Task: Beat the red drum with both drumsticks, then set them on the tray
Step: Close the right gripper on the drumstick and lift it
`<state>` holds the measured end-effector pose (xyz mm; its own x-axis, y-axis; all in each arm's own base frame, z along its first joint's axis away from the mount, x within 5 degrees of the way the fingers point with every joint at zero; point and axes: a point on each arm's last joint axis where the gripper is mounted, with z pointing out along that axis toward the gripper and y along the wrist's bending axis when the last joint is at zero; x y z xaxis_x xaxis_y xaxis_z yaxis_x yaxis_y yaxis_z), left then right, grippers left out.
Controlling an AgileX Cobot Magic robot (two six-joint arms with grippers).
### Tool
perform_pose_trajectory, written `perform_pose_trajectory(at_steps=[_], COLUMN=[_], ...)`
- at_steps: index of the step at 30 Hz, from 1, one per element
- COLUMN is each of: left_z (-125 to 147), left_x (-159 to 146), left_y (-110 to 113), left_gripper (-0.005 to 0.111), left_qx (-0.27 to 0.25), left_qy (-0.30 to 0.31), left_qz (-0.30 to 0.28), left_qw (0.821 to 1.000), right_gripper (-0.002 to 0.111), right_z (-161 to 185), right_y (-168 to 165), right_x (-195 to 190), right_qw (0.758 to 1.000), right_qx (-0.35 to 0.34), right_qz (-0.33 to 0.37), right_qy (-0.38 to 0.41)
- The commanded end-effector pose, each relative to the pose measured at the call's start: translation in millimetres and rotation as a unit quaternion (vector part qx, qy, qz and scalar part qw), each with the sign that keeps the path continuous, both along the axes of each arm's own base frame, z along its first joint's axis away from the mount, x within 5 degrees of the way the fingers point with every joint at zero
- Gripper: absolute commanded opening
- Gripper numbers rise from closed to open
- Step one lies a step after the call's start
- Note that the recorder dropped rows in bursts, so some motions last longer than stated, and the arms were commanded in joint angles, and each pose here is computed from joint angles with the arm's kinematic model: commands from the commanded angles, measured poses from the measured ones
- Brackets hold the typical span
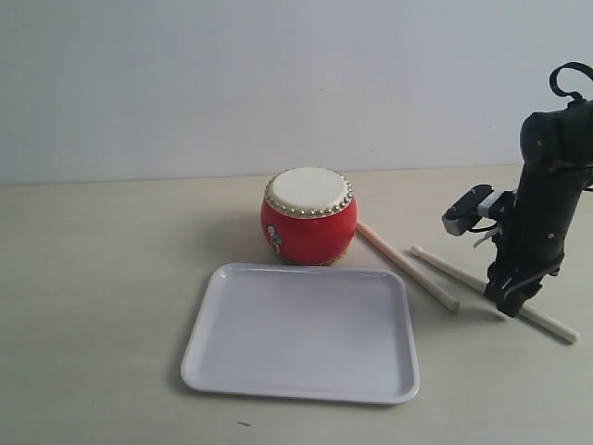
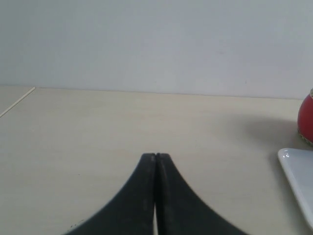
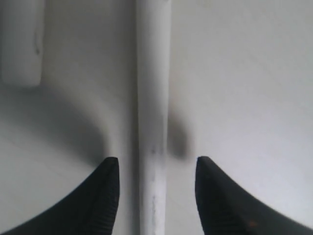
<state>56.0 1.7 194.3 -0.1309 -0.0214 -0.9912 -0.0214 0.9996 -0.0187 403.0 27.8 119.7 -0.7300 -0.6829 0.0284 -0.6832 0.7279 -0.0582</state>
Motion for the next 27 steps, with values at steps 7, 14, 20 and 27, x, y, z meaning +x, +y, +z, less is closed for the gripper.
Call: perform_pose_trajectory(at_steps=[7,14,20,27], left_z=[-0.5,-0.5,-0.5,-0.5], left_x=[-0.3,-0.3,-0.3,-0.3], left_y=[0.2,0.2,0.2,0.2], left_gripper=[0.0,0.0,0.0,0.0], left_qx=[-0.002,-0.002,-0.002,-0.002], left_qy=[-0.003,-0.003,-0.003,-0.003], left_qz=[0.002,0.002,0.002,0.002], left_qw=[1.0,1.0,1.0,1.0], right_gripper=[0.047,0.047,0.047,0.047], right_z=[0.4,0.5,0.4,-3.2], right_y=[1.0,1.1,1.0,0.3], right_x=[2.9,3.6,2.6,1.4], right_qw=[1.0,1.0,1.0,1.0], right_qx=[0.013,0.013,0.013,0.009], right_qz=[0.009,0.01,0.009,0.011], right_qy=[-0.019,-0.023,-0.018,-0.007])
